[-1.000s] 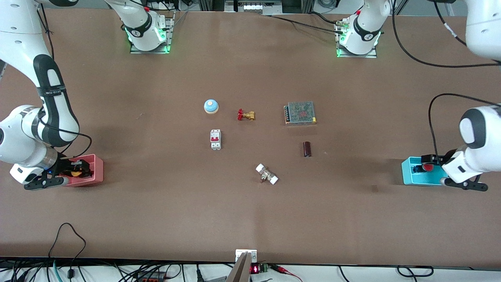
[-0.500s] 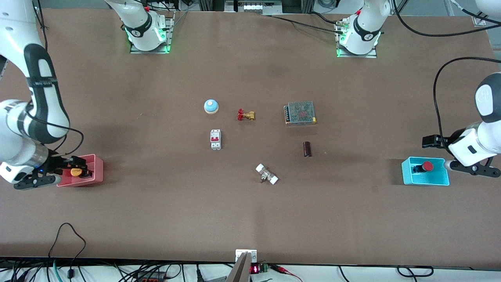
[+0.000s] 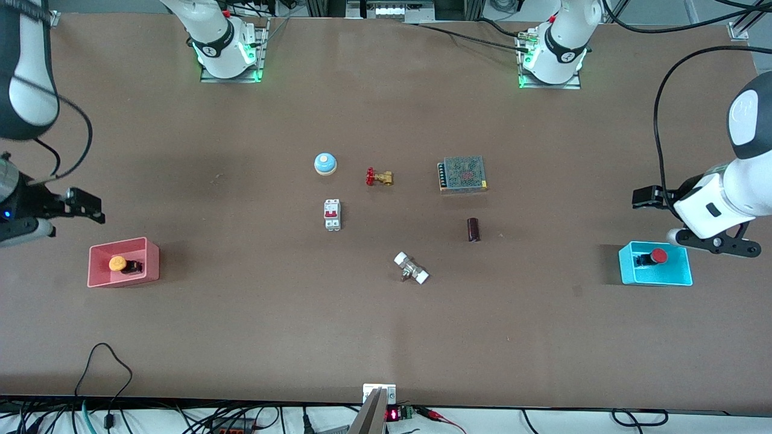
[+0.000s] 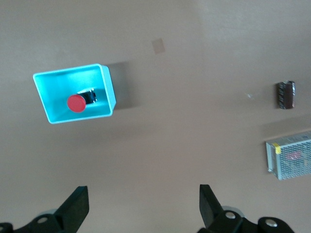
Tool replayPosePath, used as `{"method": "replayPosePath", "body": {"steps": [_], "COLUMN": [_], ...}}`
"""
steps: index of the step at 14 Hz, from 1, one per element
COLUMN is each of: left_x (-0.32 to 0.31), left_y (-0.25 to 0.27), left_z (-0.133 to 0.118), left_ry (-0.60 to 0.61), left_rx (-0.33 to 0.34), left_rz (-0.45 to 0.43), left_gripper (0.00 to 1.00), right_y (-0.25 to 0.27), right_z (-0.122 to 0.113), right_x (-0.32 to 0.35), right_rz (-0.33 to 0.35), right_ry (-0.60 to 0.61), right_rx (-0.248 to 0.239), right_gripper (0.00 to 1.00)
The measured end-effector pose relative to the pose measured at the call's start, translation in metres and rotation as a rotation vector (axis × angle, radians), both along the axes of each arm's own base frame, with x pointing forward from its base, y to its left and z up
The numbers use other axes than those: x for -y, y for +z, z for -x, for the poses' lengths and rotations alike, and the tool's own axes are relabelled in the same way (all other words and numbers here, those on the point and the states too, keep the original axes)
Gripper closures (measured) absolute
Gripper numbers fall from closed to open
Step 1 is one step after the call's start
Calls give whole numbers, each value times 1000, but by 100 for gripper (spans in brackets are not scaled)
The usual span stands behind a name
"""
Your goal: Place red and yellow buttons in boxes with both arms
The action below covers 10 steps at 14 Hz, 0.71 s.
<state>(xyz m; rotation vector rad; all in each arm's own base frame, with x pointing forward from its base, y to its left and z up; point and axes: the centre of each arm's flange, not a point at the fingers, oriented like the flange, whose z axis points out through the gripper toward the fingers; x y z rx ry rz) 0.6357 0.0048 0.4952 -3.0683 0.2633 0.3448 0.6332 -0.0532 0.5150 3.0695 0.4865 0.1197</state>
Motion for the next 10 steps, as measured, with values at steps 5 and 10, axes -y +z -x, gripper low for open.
{"method": "replayPosePath", "body": {"steps": [5, 10], "left_x": [21, 28], "left_y": [43, 50], "left_z": [7, 5], "left_ry": [-24, -15], "left_rx": [-19, 25], "left_rz": [3, -11], "left_gripper": [0, 0], "right_y": [55, 70], "right_z": [44, 63], "right_x": [-63, -101], "right_rz": [-6, -5], "right_ry": [-105, -100], "right_rx": [-66, -75], "right_gripper": [0, 0]}}
